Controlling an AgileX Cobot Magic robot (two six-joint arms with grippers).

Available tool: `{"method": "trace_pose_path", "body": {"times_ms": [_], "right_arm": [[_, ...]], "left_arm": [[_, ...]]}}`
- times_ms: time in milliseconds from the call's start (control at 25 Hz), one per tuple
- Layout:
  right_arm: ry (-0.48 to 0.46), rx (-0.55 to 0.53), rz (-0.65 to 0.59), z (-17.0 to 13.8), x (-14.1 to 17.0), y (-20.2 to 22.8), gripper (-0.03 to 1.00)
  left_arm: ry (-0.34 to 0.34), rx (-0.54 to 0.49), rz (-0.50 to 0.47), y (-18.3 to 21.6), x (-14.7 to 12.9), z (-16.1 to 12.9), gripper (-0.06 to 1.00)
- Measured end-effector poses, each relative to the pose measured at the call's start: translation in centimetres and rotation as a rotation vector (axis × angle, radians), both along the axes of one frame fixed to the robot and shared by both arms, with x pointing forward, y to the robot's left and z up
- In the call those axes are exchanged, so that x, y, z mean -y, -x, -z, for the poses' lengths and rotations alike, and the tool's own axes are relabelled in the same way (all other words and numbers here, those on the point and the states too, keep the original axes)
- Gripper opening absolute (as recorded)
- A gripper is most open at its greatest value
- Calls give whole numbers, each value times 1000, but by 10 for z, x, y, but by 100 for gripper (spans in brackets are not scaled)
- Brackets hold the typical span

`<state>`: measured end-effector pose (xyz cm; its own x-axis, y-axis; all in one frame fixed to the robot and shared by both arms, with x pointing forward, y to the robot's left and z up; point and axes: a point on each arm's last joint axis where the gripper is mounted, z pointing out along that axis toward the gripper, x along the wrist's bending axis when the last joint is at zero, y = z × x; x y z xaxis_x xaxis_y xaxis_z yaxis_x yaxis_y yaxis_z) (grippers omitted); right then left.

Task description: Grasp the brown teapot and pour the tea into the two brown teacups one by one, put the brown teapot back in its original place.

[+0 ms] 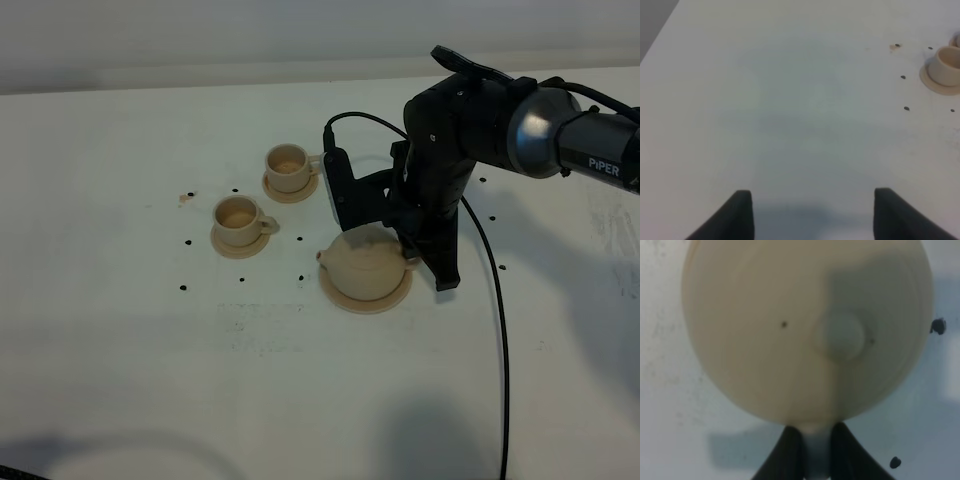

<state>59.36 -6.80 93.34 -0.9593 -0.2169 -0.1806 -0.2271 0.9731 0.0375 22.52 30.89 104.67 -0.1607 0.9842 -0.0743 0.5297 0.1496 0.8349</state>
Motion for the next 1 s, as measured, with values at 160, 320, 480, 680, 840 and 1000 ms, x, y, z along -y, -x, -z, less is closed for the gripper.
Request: {"method": "trace_pose_path", "body": {"times_ms": [160, 320, 480, 680, 840, 1000], "right_arm": [[0, -4, 8, 0, 0, 0, 10], [4, -22, 36, 0, 1, 2, 10], [11, -58, 85, -5, 1, 3, 10], [10, -102, 138, -14, -2, 3, 10], [4, -114, 168, -14, -2, 4, 10], [-11, -125, 208, -14, -3, 5, 10]], "left_arm": [[0, 0, 0, 0, 0, 0, 50], [0, 0, 0, 0, 0, 0, 50], [0, 0, 0, 0, 0, 0, 50], [0, 0, 0, 0, 0, 0, 50], [0, 0, 0, 0, 0, 0, 50], [0, 0, 0, 0, 0, 0, 50]]}}
